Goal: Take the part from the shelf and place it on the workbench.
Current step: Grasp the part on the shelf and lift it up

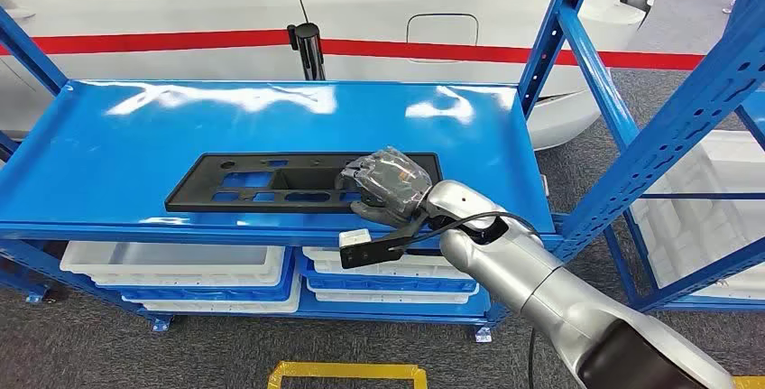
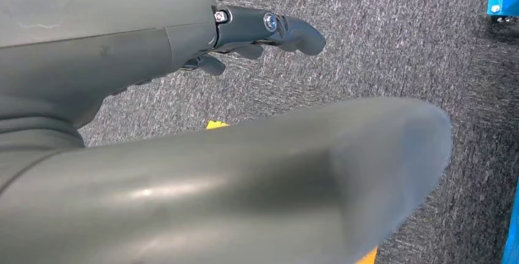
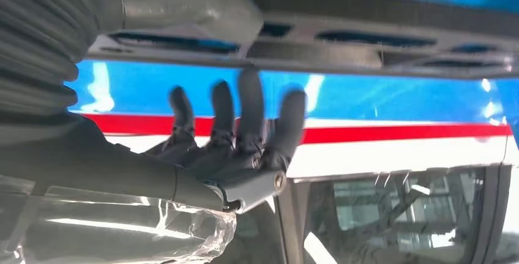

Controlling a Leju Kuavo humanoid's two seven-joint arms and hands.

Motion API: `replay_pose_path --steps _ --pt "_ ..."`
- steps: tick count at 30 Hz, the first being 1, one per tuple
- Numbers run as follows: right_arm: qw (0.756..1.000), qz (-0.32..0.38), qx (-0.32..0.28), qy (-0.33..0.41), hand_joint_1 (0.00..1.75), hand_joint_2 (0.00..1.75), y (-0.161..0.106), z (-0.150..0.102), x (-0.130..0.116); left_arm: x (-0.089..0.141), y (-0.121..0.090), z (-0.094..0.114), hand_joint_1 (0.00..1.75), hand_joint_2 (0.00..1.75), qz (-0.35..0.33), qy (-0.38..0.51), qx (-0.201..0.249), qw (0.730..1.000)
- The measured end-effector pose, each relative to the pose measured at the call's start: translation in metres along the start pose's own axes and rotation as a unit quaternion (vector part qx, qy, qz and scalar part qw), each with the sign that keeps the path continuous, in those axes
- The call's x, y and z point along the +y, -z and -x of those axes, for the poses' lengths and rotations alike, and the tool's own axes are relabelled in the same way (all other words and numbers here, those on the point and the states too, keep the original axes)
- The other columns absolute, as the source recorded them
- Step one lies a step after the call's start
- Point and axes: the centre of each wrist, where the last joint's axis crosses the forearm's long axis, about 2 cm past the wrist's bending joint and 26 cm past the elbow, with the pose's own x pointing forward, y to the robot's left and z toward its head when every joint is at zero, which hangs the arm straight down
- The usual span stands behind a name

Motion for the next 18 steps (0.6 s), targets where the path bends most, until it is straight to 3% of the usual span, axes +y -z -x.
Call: replay_pose_path --steps 9,18 --pt "1.000 0.004 0.010 -0.001 0.00 1.75 -0.007 0.005 -0.008 0.000 0.000 0.000 0.00 0.00 0.005 0.000 -0.001 1.000" --pt "0.994 -0.080 0.012 0.072 0.00 1.75 -0.018 0.023 -0.035 0.002 0.001 0.000 0.00 0.00 0.004 0.001 0.005 1.000"
